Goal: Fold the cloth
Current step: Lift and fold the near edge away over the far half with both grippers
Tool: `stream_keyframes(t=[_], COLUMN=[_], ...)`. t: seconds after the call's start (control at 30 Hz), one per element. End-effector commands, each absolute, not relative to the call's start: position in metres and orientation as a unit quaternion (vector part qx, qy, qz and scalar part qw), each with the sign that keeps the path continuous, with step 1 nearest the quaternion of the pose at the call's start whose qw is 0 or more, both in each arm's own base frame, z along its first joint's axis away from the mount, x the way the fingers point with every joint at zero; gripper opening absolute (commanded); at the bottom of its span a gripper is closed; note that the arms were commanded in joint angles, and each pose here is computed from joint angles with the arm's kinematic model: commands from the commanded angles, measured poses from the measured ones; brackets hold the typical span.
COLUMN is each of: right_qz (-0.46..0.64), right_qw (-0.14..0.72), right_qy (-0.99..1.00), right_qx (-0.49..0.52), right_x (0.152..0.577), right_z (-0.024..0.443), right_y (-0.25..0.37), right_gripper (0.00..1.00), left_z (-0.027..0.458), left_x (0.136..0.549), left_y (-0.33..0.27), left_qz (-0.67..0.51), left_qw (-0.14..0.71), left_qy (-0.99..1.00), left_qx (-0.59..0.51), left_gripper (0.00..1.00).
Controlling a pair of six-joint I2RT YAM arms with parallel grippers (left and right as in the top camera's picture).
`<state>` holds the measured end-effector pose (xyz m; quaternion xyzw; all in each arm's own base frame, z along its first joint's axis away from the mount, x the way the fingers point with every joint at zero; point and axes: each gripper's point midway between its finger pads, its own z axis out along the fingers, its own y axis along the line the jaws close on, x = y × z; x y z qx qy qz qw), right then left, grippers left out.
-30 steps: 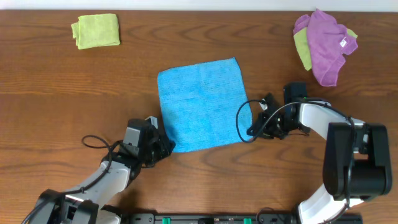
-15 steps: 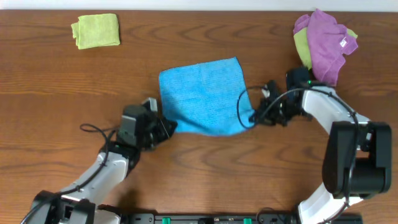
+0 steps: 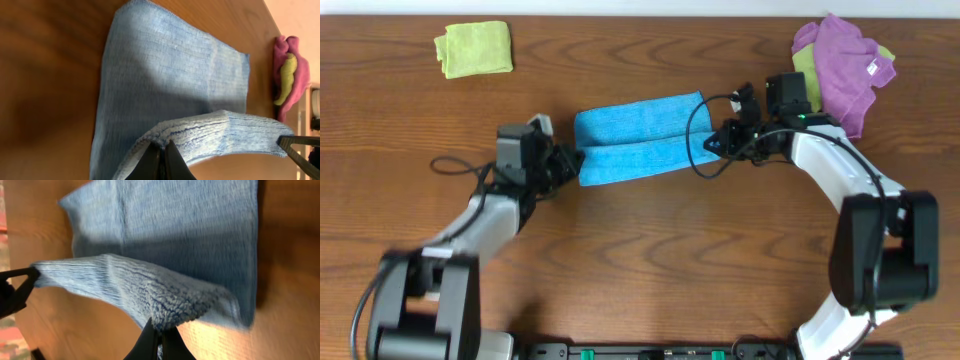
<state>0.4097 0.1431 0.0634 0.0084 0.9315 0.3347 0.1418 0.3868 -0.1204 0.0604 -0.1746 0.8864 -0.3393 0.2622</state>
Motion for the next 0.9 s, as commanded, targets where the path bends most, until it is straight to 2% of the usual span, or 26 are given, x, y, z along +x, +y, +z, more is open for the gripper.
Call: stream_keyframes(t=[0.0,0.33,0.5,0.63,0.87], right_qz=[0.337,0.344,0.347,0.346,0.328], right_qw=[0.138,0.161,0.171,0.162,0.121], right_qy=[0.931,0.924,0.921,0.923,0.935], right_qx=[0.032,0.036,0.044,0.051,0.066], right_x=[0.429,0.502,0.524,0.526,0.508], right_z=[0.055,0.056,0.056,0.049,0.037], right_y=[0.147,0.157,0.159,0.159,0.154], right_gripper=[0.02,0.01,0.02,0.01,0.02], left_z=[0.065,0.061,0.067,0.059,0.046], left_x=[0.413,0.475,0.501,0.507,0.493], left_y=[-0.124,-0.095,-0.085,-0.085,-0.090], left_qz=[-0.335,-0.314,-0.317,-0.311,-0.313], left_qw=[0.273,0.293,0.309,0.289,0.245], left_qy=[0.891,0.891,0.885,0.896,0.908], left_qx=[-0.142,-0.147,-0.142,-0.131,-0.127], left_gripper=[0.06,0.05,0.05,0.05,0.06])
